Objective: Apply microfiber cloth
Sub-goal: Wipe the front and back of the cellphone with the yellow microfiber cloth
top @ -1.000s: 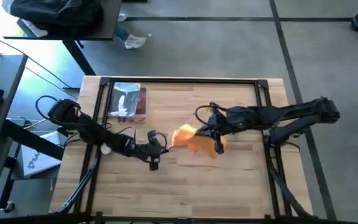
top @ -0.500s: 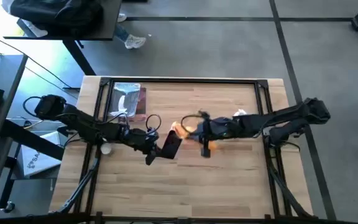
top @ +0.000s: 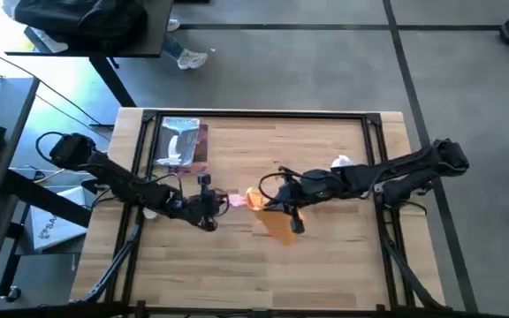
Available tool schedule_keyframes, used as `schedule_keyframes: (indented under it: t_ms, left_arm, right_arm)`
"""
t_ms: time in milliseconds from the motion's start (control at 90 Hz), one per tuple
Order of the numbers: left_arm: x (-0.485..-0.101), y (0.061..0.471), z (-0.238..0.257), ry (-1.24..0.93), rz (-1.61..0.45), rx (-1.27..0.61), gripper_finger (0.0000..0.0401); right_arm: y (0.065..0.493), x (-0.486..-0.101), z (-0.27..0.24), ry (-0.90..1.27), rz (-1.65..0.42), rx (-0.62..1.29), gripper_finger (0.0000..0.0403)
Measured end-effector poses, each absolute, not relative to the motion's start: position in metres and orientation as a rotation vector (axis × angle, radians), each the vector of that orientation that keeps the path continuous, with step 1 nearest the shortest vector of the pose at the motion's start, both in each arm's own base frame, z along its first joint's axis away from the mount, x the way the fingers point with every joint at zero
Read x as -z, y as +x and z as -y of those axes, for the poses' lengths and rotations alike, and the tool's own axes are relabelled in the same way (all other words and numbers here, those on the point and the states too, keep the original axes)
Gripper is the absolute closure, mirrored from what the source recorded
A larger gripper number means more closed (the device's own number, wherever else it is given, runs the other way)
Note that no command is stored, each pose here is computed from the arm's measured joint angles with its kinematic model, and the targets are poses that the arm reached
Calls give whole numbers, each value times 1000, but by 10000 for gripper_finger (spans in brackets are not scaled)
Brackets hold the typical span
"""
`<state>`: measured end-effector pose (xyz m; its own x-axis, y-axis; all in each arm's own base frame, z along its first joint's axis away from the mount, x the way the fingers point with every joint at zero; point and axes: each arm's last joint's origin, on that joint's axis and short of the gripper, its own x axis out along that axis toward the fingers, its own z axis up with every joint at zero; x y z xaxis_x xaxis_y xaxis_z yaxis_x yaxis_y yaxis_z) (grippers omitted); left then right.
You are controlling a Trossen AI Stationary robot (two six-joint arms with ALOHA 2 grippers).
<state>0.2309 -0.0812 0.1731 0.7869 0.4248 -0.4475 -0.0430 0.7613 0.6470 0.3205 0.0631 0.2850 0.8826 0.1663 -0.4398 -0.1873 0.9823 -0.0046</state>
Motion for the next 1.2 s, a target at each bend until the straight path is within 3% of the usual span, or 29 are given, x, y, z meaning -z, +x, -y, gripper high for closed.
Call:
schedule_keyframes:
  t_ms: [167,456,778,1200]
  left_arm:
    - [-183,229,91,1078,-614,-334,389]
    - [-194,227,101,1395,-633,-378,389]
    - [-196,229,102,1479,-638,-352,389]
    - [-198,229,107,1493,-604,-309,389]
  right_arm:
    - [327,-282,-62,-26,-388,-321,403]
    - [349,-253,-68,-16,-392,-467,403]
    - [376,-219,-56,-7,-373,-446,403]
    - [382,-216,-17,3,-360,-345,403]
